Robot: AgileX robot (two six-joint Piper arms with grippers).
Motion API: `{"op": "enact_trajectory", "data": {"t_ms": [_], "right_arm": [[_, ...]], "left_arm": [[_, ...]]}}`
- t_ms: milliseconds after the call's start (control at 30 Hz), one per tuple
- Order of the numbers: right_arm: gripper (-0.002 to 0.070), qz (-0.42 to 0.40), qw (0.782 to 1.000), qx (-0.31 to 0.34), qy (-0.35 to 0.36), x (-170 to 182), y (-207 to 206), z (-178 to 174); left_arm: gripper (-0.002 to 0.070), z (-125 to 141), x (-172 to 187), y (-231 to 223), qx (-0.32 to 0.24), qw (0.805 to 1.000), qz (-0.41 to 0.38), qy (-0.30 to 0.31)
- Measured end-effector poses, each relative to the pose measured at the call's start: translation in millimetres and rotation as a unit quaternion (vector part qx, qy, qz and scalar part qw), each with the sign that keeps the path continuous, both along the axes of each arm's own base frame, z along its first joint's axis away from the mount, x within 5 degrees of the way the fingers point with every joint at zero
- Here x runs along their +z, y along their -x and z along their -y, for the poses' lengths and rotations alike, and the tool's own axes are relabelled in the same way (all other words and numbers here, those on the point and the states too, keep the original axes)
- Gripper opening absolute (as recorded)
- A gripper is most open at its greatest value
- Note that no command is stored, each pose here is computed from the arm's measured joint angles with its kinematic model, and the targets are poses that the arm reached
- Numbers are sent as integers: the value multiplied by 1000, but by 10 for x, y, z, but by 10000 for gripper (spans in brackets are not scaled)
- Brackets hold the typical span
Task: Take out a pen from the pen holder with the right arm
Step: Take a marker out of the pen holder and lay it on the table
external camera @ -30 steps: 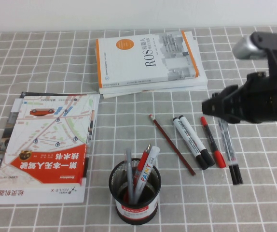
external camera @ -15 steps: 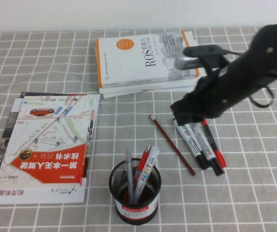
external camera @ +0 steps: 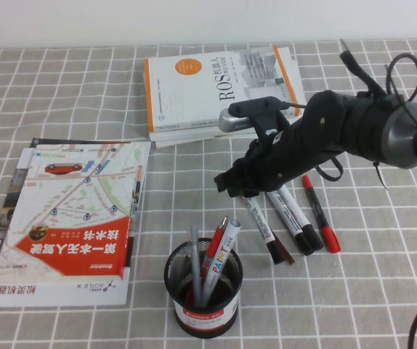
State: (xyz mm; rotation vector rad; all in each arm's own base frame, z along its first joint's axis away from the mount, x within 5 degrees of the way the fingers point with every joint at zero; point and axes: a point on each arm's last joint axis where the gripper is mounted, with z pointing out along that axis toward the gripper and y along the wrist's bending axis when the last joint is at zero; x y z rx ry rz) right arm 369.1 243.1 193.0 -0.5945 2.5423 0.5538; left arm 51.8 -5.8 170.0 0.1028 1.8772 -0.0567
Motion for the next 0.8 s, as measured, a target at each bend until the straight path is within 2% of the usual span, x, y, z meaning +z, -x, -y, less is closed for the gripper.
{"op": "enact_trajectory", "data": {"t_ms": [433,667,800], "right_arm": [[103,12,1000,-3,-2,-116,-106,-71],[271,13,1000,-1,-1,-116,-102,-79],[304,17,1000,1,2,-116,-101,-85]], "left_arm": [[-3,0,0,0,0,1000,0,0],[-3,0,0,0,0,1000,0,0],[-3,0,0,0,0,1000,0,0]]}}
